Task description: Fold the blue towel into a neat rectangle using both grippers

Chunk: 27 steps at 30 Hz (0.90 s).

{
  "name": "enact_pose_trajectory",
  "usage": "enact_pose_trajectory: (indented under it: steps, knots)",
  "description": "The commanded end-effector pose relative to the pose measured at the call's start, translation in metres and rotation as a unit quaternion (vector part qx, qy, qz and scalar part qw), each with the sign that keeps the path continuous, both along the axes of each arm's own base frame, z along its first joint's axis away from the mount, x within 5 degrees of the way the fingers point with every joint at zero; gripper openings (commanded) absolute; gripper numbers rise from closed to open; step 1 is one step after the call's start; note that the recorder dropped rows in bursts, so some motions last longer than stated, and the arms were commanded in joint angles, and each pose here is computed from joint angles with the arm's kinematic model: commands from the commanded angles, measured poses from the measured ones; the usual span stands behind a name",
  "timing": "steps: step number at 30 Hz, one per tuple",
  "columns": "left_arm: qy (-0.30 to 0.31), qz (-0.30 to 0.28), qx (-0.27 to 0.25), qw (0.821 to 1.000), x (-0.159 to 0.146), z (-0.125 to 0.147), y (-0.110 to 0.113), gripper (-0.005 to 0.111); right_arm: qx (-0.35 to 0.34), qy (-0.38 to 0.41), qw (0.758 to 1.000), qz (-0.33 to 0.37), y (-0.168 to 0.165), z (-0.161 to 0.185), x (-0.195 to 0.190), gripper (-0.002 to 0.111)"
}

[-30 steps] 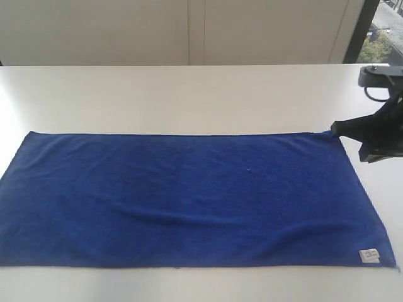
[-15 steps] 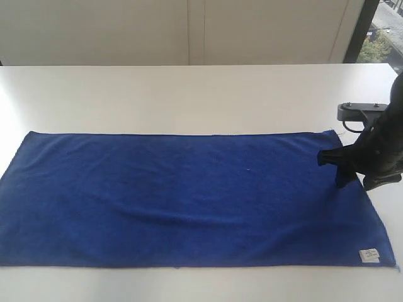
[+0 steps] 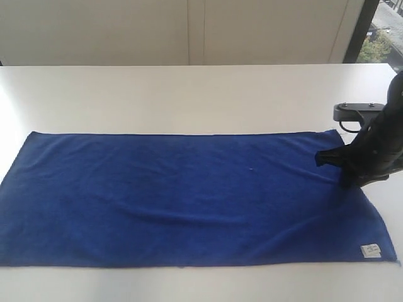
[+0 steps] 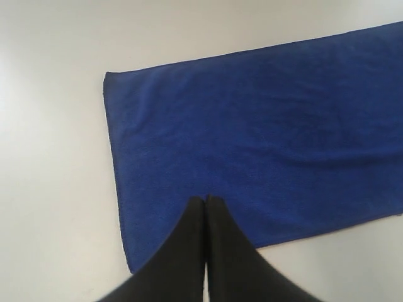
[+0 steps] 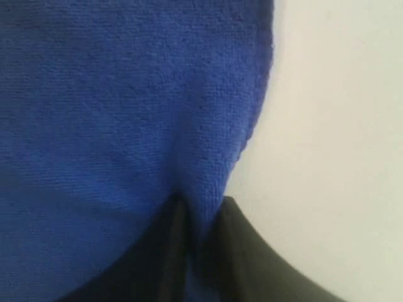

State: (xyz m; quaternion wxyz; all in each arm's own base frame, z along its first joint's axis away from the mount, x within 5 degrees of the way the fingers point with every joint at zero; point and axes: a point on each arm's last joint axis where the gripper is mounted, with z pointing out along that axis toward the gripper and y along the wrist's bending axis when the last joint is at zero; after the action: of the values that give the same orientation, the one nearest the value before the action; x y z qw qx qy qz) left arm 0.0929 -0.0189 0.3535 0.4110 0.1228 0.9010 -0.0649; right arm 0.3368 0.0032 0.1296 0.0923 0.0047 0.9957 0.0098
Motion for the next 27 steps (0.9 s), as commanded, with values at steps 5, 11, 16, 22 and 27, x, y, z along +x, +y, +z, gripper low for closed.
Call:
enact_pose_trajectory:
  steps: [5, 11, 16, 22, 27]
  knots:
    - [0.001, 0.004, -0.004, 1.0, -0.001, -0.001, 0.0, 0.0, -0.019, 0.014, 1.0, 0.019, -0.006, -0.007, 0.0, 0.0]
    - [0.001, 0.004, -0.004, 1.0, -0.001, -0.001, 0.0, 0.0, -0.029, -0.011, 0.999, -0.021, -0.04, 0.008, 0.015, 0.0]
    - [0.001, 0.004, -0.004, 1.0, -0.001, -0.001, 0.0, 0.0, -0.032, -0.019, 0.996, -0.079, -0.083, 0.02, 0.017, 0.0]
    - [0.001, 0.004, -0.004, 1.0, -0.001, -0.001, 0.0, 0.0, -0.03, -0.023, 0.987, -0.155, -0.134, 0.021, 0.003, 0.0]
    - [0.001, 0.004, -0.004, 1.0, -0.001, -0.001, 0.0, 0.0, 0.006, -0.034, 0.985, -0.168, -0.133, 0.025, 0.003, 0.0]
